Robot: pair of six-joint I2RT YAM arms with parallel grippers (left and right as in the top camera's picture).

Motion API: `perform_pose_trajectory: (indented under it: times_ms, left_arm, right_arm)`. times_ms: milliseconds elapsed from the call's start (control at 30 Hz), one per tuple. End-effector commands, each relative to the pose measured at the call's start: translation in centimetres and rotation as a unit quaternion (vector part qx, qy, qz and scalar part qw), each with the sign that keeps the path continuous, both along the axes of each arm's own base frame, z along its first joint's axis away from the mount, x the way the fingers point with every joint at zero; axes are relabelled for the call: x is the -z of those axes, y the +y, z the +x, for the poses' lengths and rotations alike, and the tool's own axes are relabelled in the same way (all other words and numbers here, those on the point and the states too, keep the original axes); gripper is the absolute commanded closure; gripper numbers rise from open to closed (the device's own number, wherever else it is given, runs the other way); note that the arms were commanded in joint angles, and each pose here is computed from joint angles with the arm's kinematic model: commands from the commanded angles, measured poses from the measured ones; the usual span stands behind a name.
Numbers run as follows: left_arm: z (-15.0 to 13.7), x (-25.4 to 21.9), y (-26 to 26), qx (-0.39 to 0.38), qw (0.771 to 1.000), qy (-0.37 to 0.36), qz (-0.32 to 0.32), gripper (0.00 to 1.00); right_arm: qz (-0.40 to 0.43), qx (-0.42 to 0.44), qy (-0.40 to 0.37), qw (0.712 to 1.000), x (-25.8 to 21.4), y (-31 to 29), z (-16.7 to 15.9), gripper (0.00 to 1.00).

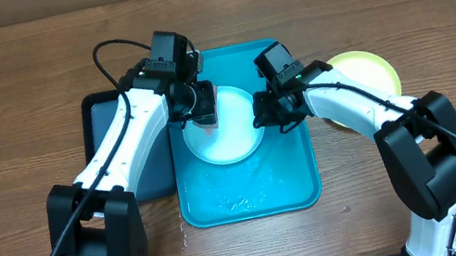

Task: Clean dirty plates on tray and stack at the side
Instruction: 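Carry the sponge with the left gripper onto the white plate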

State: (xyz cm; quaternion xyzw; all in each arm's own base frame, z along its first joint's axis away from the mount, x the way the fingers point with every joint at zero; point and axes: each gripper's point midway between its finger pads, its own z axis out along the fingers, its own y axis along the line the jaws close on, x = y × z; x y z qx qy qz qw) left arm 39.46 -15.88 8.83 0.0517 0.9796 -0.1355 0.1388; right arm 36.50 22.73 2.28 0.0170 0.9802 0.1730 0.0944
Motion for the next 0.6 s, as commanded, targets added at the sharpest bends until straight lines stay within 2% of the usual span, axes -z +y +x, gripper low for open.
perform_pose_trajectory:
  times_ms: [0, 267, 400, 567]
  left_arm:
    - [0.18, -0.02, 0.05, -0.004, 1.0, -0.002, 0.006, 0.96]
    - [0.1, -0.01, -0.09, -0.002, 1.0, -0.002, 0.007, 0.96]
    - [0.09, 0.0, -0.08, -0.002, 1.0, -0.001, 0.007, 0.96]
    - [-0.14, 0.08, -0.03, -0.002, 1.0, 0.003, 0.009, 0.96]
  right_arm:
    - [0.014, -0.001, -0.013, 1.0, -1.21, 0.5, 0.51, 0.85]
    - [0.013, -0.001, -0.014, 1.0, -0.67, 0.36, 0.33, 0.85]
    - [0.013, -0.001, -0.015, 1.0, -0.63, 0.37, 0.37, 0.95]
    - [0.013, -0.001, -0.015, 1.0, -0.62, 0.37, 0.35, 0.96]
